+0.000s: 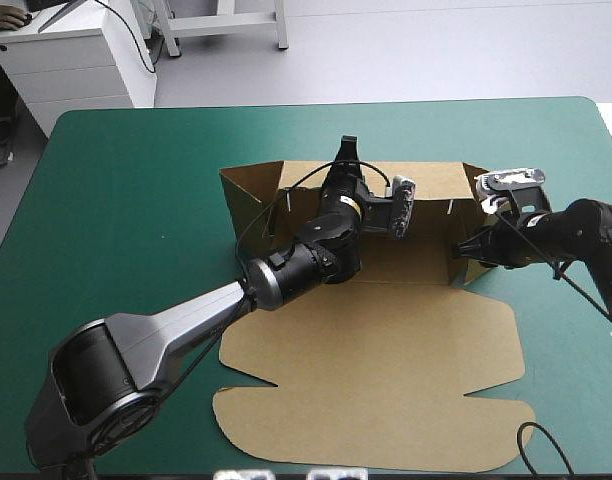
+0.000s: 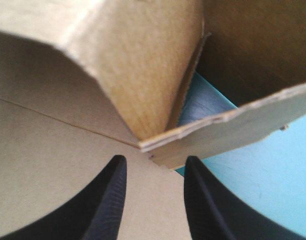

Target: Fold the box

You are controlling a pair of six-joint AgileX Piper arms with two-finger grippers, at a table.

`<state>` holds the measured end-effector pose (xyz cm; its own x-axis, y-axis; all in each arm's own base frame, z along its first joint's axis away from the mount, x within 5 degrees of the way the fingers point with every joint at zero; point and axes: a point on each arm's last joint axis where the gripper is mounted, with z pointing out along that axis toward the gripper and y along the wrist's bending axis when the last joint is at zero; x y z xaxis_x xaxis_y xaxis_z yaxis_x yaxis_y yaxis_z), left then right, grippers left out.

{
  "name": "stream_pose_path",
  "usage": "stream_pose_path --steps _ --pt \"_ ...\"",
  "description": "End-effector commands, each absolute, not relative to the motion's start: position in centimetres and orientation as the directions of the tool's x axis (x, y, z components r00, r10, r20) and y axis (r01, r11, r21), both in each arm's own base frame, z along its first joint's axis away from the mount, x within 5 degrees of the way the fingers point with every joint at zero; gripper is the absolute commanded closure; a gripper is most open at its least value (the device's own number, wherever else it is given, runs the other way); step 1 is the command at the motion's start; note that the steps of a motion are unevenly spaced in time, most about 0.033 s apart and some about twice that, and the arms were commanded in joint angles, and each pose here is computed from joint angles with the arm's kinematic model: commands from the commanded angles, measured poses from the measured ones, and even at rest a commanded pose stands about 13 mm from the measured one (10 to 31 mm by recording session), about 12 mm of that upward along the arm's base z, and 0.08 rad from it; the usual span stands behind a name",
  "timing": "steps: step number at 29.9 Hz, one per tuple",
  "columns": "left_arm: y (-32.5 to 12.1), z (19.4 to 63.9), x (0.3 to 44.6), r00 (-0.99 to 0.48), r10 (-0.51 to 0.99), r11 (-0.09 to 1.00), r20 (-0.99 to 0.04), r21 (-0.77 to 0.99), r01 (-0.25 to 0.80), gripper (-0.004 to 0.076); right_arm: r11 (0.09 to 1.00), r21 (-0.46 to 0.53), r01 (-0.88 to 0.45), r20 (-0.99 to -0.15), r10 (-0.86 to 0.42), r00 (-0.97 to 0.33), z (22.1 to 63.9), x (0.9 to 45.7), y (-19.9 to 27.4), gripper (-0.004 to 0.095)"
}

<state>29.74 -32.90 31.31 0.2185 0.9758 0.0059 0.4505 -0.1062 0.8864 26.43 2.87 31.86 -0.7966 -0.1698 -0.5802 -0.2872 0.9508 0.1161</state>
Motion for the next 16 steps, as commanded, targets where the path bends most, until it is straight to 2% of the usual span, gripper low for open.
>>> stream_pose_path --steps 1,3,8,10,13,16 --pt "-32.0 31.7 29.2 0.128 0.991 -0.038 -0.034 0.854 0.519 0.0731 0.98 0.078 -0.186 -0.637 -0.094 -0.765 33.3 26.5 2.5 0.0494" --pt "-31.9 31.7 29.2 0.125 0.992 -0.038 -0.032 0.854 0.52 0.0731 0.982 0.069 -0.175 -0.651 -0.089 -0.754 33.4 26.6 2.4 0.0494" --pt "-31.8 31.7 29.2 0.116 0.993 -0.038 -0.027 0.852 0.522 0.0731 0.987 0.048 -0.154 -0.754 -0.065 -0.654 34.2 27.8 2.2 0.05" --pt "-31.7 31.6 29.2 0.107 0.994 -0.039 -0.021 0.851 0.525 0.0731 0.988 0.045 -0.149 -0.769 -0.061 -0.636 34.3 28.0 2.2 0.0539" --pt "-31.7 31.6 29.2 0.102 0.995 -0.039 -0.018 0.85 0.526 0.0731 0.988 0.034 -0.151 -0.765 -0.071 -0.64 34.2 28.1 2.1 0.0679" --pt "-31.7 31.6 29.2 0.107 0.994 -0.049 -0.009 0.85 0.525 0.0731 0.988 0.036 -0.153 -0.755 -0.073 -0.652 34.1 28.0 2.1 0.0903"
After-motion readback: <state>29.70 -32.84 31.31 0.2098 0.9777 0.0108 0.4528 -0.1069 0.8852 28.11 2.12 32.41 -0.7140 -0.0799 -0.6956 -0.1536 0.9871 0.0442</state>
